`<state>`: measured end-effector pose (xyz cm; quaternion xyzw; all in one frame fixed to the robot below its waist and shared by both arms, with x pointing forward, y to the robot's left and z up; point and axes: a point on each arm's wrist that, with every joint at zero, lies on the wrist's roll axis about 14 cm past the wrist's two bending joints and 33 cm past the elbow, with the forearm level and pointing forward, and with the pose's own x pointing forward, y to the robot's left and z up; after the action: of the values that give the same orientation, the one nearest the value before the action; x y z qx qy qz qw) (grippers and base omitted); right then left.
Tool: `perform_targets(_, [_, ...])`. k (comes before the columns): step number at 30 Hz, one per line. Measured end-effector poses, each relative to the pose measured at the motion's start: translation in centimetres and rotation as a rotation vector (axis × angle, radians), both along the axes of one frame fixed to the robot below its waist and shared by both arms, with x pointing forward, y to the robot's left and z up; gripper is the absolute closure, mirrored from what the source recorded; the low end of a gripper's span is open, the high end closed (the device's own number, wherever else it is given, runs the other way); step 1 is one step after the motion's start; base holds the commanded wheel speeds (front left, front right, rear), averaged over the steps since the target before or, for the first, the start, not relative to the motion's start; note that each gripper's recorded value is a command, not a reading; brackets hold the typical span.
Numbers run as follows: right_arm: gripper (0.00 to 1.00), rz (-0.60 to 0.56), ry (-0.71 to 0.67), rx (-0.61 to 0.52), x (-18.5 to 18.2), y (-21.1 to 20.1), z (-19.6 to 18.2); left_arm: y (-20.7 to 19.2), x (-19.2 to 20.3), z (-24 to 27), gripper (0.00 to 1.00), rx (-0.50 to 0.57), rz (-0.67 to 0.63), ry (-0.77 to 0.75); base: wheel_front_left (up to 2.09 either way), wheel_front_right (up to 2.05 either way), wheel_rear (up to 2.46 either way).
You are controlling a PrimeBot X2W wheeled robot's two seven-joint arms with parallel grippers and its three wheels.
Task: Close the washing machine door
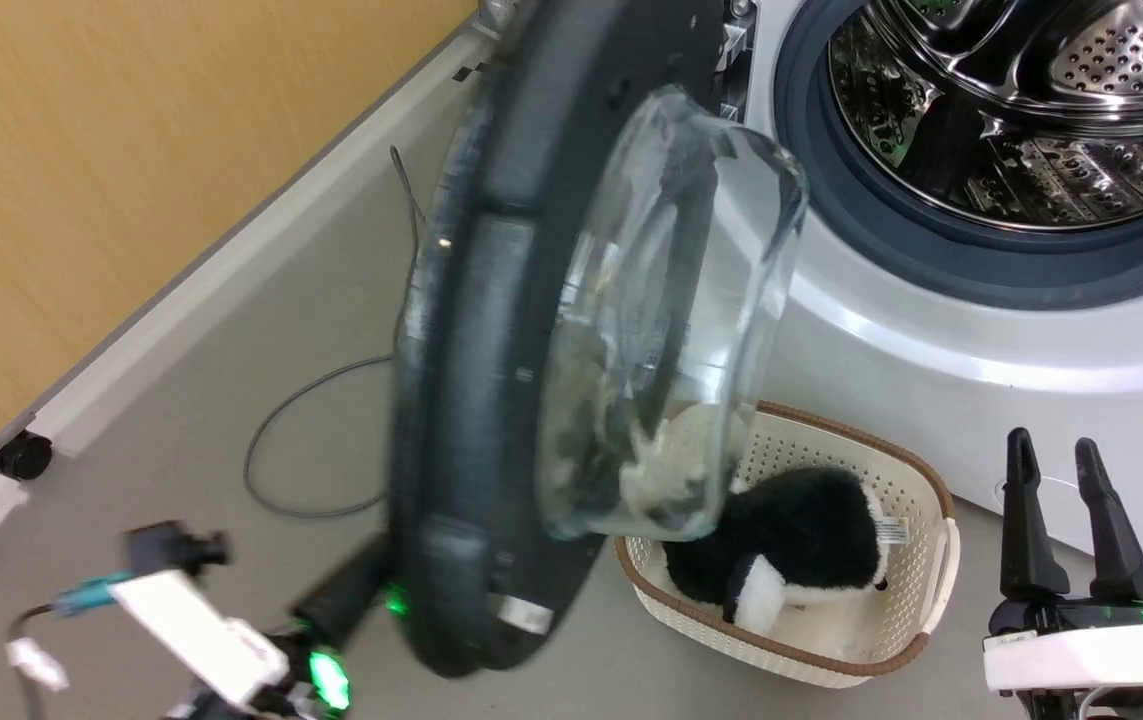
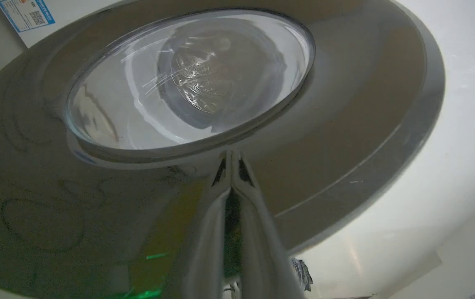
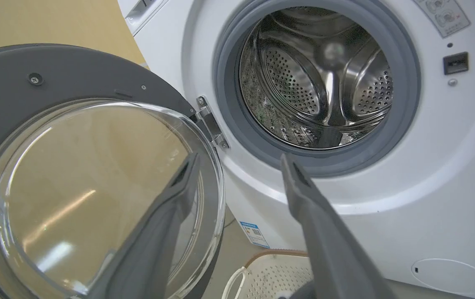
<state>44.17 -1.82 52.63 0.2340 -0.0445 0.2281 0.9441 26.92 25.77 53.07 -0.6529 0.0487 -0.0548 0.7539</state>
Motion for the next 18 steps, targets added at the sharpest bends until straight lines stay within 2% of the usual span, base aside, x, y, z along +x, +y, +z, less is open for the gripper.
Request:
perform_targets(10, [0.0, -0.058, 0.003, -0.003, 0.0, -2.2, -0.1, -11.3, 2.6, 0.0, 1.0, -0.017, -0.346, -0.008, 0.0, 0.0, 0.0])
perform_targets(18, [0.0, -0.161, 0.002, -0.011, 0.0, -6.1, -0.2, -17.3, 5.6, -0.1, 1.0, 0.013, -0.478, -0.021, 0.0, 0.0, 0.0])
